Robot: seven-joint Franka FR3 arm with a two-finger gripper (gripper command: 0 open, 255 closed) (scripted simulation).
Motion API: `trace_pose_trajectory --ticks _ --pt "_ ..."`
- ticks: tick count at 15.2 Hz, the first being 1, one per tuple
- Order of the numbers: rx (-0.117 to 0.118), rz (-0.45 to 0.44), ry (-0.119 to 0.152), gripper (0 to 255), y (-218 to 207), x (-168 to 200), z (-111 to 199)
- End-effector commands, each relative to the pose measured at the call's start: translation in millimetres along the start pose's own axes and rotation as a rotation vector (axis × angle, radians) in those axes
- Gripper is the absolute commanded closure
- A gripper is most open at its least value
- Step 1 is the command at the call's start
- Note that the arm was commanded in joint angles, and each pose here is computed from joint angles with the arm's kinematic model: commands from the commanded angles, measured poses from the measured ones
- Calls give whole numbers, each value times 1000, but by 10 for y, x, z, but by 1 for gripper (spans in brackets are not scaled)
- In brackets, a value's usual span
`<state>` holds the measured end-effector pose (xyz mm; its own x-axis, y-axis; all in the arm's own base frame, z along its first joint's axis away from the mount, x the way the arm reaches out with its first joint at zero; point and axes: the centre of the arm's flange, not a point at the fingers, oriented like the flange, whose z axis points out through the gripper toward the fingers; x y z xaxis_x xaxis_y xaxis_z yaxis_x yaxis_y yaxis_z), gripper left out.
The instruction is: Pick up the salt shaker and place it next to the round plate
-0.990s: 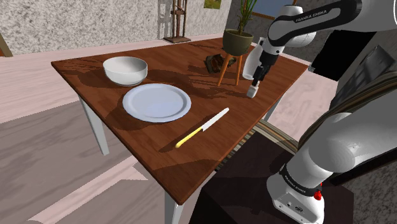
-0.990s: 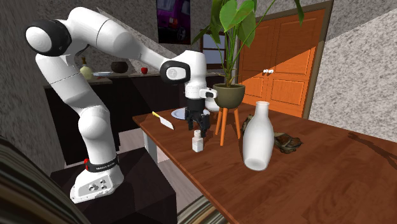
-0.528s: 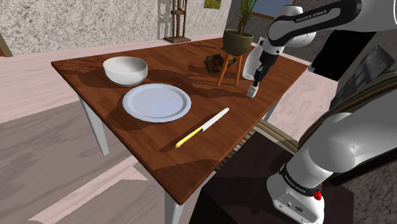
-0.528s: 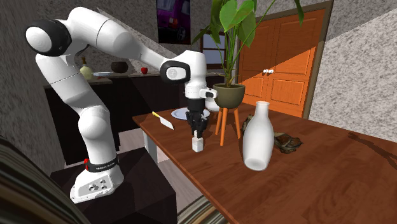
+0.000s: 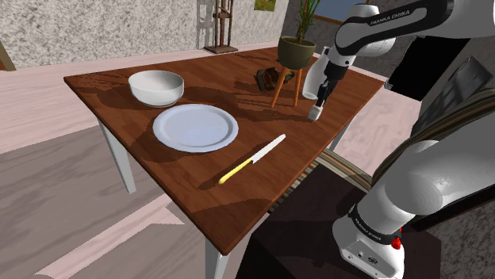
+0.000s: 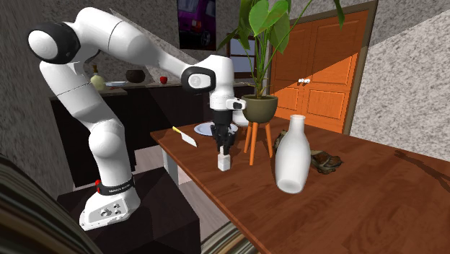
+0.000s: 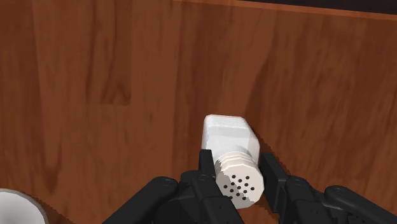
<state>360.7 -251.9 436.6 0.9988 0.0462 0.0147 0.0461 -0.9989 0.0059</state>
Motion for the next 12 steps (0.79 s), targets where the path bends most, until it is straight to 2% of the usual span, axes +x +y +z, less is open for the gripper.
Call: trace_pose_trajectory --ticks 1,12 --pt "0 0 0 255 3 1 -90" --pt "0 0 0 255 6 10 -671"
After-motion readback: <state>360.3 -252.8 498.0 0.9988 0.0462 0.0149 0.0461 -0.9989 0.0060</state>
